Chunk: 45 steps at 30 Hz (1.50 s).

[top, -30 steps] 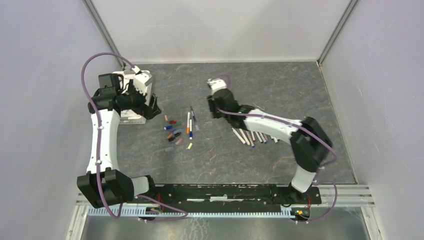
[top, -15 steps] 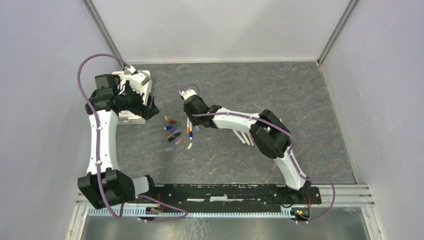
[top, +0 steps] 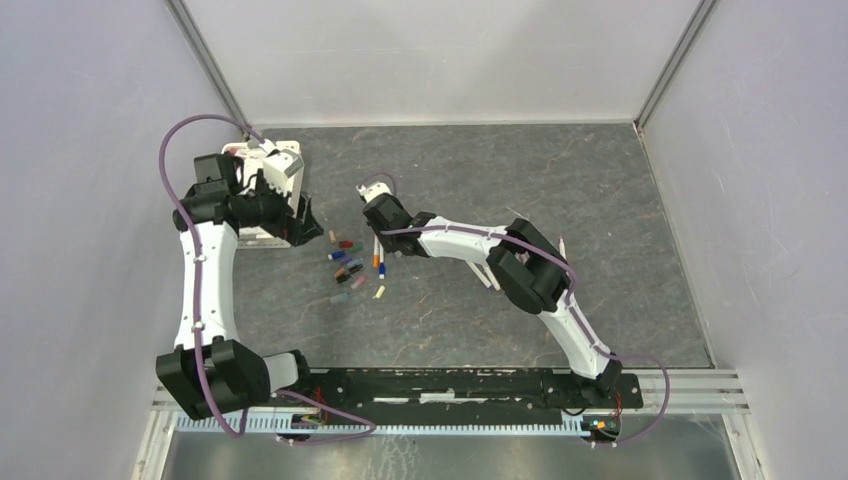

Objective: Open the pen caps
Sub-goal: Pick up the pen from the center of the board.

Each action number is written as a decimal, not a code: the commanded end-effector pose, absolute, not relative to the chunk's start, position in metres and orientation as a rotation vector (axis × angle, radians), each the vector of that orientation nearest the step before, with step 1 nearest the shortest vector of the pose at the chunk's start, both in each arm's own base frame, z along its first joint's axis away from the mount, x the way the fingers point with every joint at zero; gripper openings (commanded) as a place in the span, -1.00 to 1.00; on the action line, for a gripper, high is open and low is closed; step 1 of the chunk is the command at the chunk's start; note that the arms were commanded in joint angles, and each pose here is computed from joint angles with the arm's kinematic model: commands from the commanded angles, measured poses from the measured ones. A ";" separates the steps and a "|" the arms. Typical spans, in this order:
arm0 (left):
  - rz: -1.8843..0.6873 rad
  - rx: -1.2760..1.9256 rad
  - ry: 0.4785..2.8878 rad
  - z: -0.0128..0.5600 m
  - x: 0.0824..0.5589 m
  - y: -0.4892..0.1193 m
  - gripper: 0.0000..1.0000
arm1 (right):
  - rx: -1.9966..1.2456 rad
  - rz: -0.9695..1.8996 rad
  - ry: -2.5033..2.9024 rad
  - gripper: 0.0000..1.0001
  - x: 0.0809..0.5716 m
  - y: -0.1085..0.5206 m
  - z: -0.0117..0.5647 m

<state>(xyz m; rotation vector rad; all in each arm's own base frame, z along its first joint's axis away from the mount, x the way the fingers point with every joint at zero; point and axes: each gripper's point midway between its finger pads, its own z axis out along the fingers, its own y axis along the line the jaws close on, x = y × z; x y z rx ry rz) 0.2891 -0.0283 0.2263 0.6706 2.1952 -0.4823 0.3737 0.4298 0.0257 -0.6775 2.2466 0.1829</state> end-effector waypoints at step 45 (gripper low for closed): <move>-1.174 0.832 1.893 0.264 0.228 -0.162 0.44 | 0.076 1.354 1.520 -1.00 0.240 0.448 0.336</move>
